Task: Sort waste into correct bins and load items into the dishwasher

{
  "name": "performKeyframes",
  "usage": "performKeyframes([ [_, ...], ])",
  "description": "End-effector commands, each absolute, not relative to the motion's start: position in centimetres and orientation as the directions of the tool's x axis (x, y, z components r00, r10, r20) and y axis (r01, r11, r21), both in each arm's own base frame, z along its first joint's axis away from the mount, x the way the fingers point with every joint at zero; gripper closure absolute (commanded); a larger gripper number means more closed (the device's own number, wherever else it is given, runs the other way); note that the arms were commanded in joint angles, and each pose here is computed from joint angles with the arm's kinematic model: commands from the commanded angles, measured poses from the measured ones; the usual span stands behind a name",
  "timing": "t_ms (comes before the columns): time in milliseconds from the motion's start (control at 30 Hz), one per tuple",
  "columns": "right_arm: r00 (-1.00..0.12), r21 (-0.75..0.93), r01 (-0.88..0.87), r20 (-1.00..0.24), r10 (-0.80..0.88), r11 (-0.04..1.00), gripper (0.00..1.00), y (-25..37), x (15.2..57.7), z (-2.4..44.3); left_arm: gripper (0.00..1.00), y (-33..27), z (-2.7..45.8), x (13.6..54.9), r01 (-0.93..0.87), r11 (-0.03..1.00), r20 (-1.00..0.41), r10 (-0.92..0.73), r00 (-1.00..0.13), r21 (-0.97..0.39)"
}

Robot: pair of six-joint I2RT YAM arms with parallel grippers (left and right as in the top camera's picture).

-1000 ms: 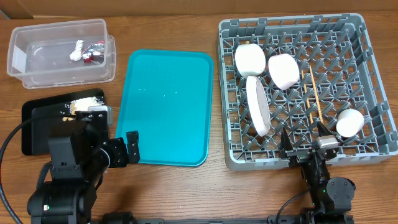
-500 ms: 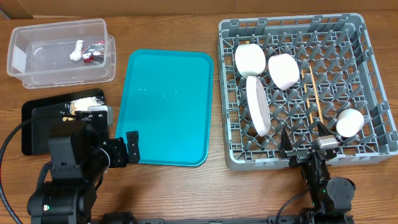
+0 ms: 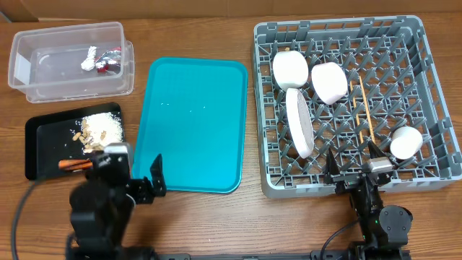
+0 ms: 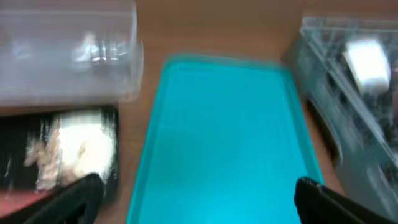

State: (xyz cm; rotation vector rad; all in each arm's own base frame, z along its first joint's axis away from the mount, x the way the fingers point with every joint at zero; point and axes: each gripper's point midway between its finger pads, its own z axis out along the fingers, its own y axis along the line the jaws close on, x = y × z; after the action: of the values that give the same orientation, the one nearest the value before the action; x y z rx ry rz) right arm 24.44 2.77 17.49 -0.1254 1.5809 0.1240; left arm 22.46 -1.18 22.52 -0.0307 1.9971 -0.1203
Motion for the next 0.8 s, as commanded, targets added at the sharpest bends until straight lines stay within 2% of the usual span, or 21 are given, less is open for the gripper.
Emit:
performKeyframes([
  [0,-0.009,-0.003,-0.164,-1.0,-0.005,0.986,0.0,2.9,24.4,17.3,0.0,-1.2,19.3,22.3,0.038,0.994,-0.938,-0.082,-0.336,-0.101],
  [133,-0.009,-0.003,-0.164,-1.0,-0.005,0.986,0.0,2.9,24.4,17.3,0.0,-1.2,18.6,23.4,0.052,0.992,-0.982,-0.105,-0.156,-0.114],
  [267,-0.009,-0.003,-0.164,-1.0,-0.005,0.986,0.0,2.9,24.4,17.3,0.0,-0.3,19.8,24.5,0.027,0.995,-0.992,-0.097,0.078,-0.096],
  [300,-0.009,-0.003,-0.164,-1.0,-0.005,0.986,0.0,2.9,24.4,17.3,0.0,-0.4,19.8,24.6,0.03,0.997,-0.992,-0.079,0.094,-0.077],
  [367,-0.009,-0.003,-0.164,-1.0,-0.005,0.986,0.0,2.9,24.4,17.3,0.0,-0.5,19.2,24.6,0.028,0.999,-0.997,-0.024,0.069,-0.022],
  [467,-0.009,-0.003,-0.164,-1.0,-0.005,0.986,0.0,2.9,24.4,17.3,0.0,-0.6,15.4,24.6,0.026,0.998,-0.995,-0.058,-0.086,-0.06],
  [533,-0.009,-0.003,-0.164,-1.0,-0.005,0.986,0.0,2.9,24.4,17.3,0.0,-0.6,15.6,24.6,0.023,0.991,-0.988,-0.133,-0.079,-0.135],
  [767,-0.009,-0.003,-0.164,-1.0,-0.005,0.986,0.0,2.9,24.4,17.3,0.0,-0.5,15.6,24.6,0.016,0.99,-0.987,-0.137,-0.079,-0.139],
])
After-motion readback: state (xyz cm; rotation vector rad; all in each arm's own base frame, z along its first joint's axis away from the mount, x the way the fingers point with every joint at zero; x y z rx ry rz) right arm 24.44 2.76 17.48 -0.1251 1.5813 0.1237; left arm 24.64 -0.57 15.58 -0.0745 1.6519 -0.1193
